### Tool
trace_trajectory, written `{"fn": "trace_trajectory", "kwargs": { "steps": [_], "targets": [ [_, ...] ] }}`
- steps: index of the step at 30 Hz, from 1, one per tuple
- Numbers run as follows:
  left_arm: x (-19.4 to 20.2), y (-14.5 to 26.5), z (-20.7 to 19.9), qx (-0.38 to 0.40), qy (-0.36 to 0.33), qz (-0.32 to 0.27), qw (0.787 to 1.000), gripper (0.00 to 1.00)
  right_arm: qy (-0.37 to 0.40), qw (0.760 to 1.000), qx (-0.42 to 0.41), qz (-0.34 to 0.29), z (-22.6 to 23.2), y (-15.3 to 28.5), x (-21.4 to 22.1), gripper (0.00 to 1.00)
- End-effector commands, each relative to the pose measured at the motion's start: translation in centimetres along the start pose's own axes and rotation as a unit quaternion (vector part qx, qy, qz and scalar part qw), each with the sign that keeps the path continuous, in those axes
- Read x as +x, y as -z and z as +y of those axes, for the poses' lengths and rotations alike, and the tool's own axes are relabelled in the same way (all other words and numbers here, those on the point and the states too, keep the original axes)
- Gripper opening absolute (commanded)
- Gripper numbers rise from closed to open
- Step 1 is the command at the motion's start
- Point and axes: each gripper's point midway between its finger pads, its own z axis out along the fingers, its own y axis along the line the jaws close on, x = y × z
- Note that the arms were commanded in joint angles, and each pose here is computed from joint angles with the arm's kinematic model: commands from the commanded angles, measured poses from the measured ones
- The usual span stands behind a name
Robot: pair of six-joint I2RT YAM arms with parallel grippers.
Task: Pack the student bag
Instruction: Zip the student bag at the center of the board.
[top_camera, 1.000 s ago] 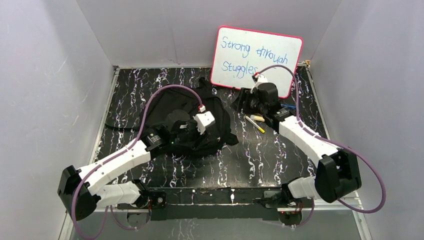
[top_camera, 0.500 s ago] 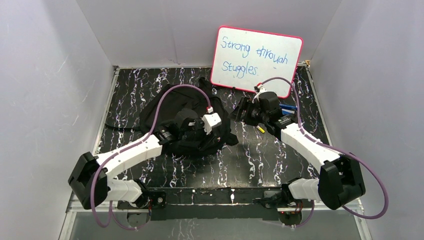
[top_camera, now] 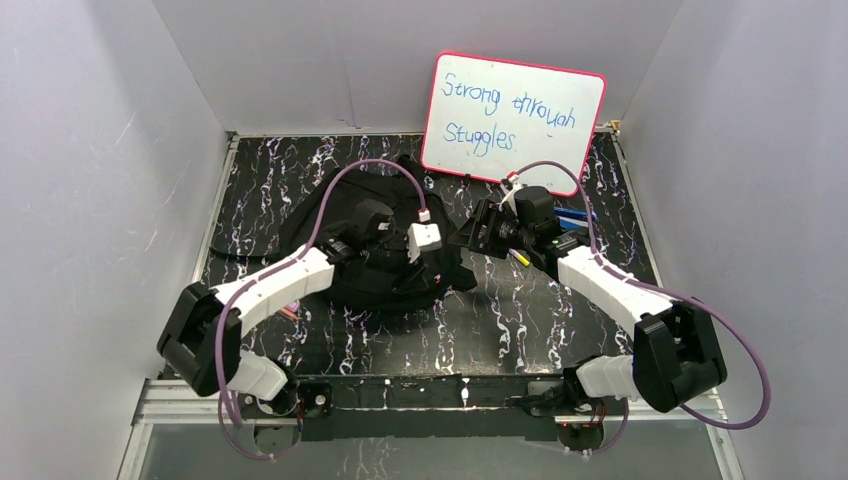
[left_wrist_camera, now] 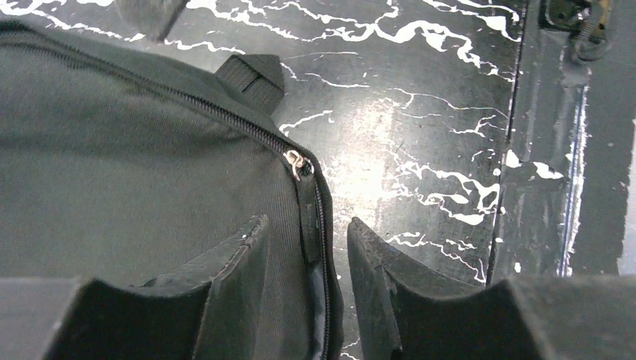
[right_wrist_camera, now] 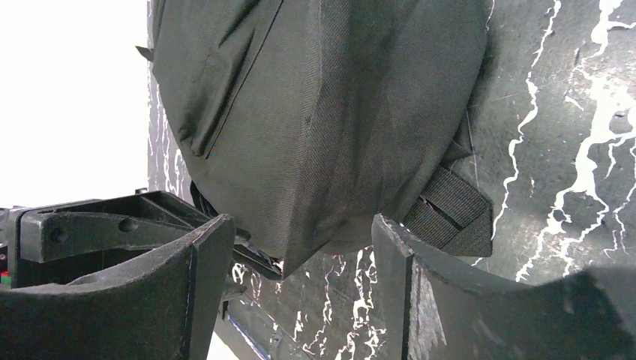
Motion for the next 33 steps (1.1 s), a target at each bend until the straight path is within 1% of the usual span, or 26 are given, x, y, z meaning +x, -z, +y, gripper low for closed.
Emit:
{"fn": "trace_trajectory", "kwargs": {
  "steps": [1,3,8,14,16,17,21,26,27,29,33],
  "targets": [
    [-1.4,-0.3,-1.5,0.086,-0.023,-0.016,0.996,0.4,0.01,0.999,-0.037,-0.007,1.5,-0.1,-0.6,0.75],
    [-1.3,-0.7,-1.7,0.099,-0.023,-0.016,0.995,0.4,0.011,0.999,-0.04,-0.005,1.6,-0.2,-0.6,0.75],
    [-0.5,-1.5,-0.9,0.089,-0.015,-0.006,0.996,0.43,0.01,0.999,-0.042,-0.001,1.5,-0.3,-0.3,0.74],
    [0.0,-1.7,-1.3,0.102,-0.007,-0.004,0.995,0.43,0.012,0.999,-0.045,0.002,1.6,-0.4,-0.4,0.73],
    [0.3,-1.8,-1.4,0.104,-0.002,-0.001,0.995,0.39,0.012,0.999,-0.045,0.002,1.6,-0.5,-0.4,0.73],
    [0.4,-1.8,-1.4,0.103,0.0,0.0,0.995,0.34,0.012,0.999,-0.045,0.002,1.6,-0.5,-0.4,0.73],
    [0.3,-1.8,-1.6,0.109,0.003,0.002,0.994,0.22,0.011,0.999,-0.043,0.003,1.5,-0.5,-0.2,0.73],
    [0.3,-1.8,-1.9,0.121,0.013,0.007,0.993,0.02,0.009,0.999,-0.041,0.004,1.4,-0.5,-0.2,0.73],
    [0.3,-1.7,-2.0,0.121,0.015,0.008,0.993,0.0,0.009,0.999,-0.041,0.003,1.4,-0.5,-0.2,0.73],
    [0.3,-1.7,-1.8,0.116,0.017,0.011,0.993,0.0,0.009,0.999,-0.04,0.003,1.3,-0.5,-0.2,0.73],
    [-0.2,-1.1,-0.7,0.077,0.009,0.016,0.997,0.0,0.009,0.999,-0.039,0.002,1.3,-0.4,-0.2,0.73]
  ]
}}
